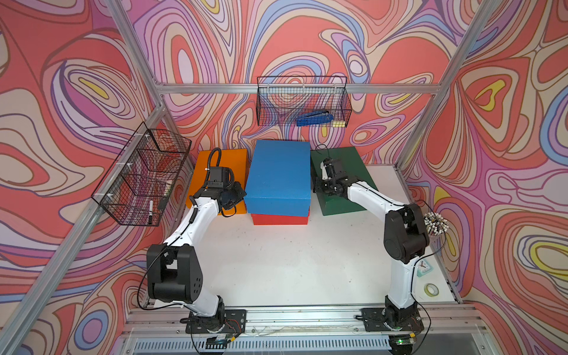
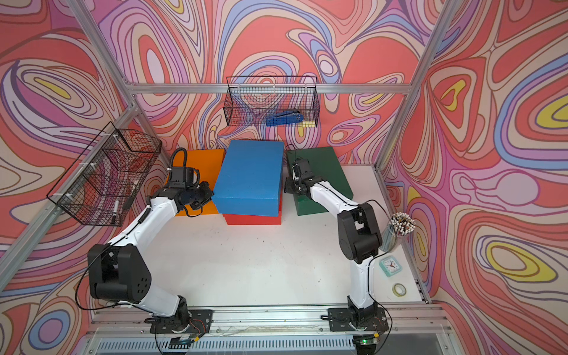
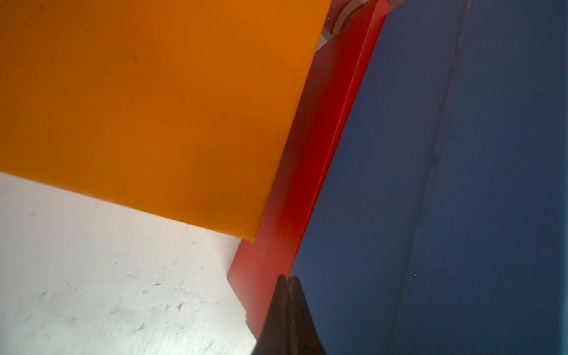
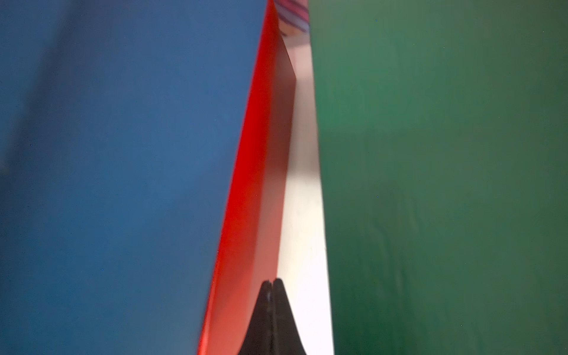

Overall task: Stack the shoeboxes
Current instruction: Adjust the shoebox, then pick up the shoebox from the center of the board.

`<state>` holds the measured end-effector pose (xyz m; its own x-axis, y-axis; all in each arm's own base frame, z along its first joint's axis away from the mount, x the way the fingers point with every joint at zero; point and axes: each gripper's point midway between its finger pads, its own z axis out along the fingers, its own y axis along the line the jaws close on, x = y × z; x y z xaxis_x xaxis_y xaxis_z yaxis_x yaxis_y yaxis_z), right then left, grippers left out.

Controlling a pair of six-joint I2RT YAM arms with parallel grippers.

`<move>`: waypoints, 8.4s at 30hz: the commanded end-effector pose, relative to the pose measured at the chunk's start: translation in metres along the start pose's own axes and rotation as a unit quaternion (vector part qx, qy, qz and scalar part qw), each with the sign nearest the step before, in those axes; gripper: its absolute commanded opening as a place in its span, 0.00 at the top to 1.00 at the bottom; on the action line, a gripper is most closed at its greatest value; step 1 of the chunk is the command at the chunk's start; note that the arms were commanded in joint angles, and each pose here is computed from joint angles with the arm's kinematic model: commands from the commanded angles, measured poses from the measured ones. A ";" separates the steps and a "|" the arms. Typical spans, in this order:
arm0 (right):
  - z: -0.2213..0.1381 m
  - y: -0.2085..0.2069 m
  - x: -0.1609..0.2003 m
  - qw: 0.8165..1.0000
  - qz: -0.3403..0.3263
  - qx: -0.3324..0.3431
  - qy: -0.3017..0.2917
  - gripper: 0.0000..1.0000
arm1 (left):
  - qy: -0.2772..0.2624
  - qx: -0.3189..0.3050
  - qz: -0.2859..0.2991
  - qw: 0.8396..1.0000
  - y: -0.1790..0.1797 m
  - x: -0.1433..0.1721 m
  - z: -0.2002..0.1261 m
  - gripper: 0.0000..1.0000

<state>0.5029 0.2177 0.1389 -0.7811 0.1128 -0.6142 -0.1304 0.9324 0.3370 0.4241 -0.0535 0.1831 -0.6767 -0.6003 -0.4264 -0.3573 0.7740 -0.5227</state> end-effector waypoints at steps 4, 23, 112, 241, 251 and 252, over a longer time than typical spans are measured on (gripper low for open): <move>-0.025 0.003 0.022 0.999 0.027 -0.023 0.010 1.00 | -0.002 -0.040 0.016 0.999 0.022 0.015 -0.014 1.00; -0.001 0.021 0.061 0.990 0.087 -0.097 0.057 1.00 | 0.072 -0.032 -0.035 0.996 0.048 0.057 0.056 1.00; -0.036 0.007 -0.021 0.997 0.068 -0.018 -0.037 1.00 | -0.053 -0.074 0.020 0.996 0.032 0.011 -0.059 1.00; -0.160 -0.217 0.012 0.957 0.233 0.155 -0.073 0.30 | 0.072 0.104 0.356 0.926 -0.307 0.269 0.038 0.00; -0.139 -0.213 -0.005 0.962 0.235 0.117 -0.077 0.31 | 0.019 0.054 0.360 0.931 -0.302 0.221 0.067 0.00; -0.137 -0.213 -0.004 0.962 0.236 0.114 -0.075 0.32 | 0.016 0.053 0.357 0.932 -0.302 0.216 0.070 0.00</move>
<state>0.4408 -0.0310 0.1639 -0.6267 0.5723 -0.5288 0.3912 0.8180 0.4216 0.4130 -0.4513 0.2333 -0.7149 0.0313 -0.6985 0.3079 0.9110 -0.2743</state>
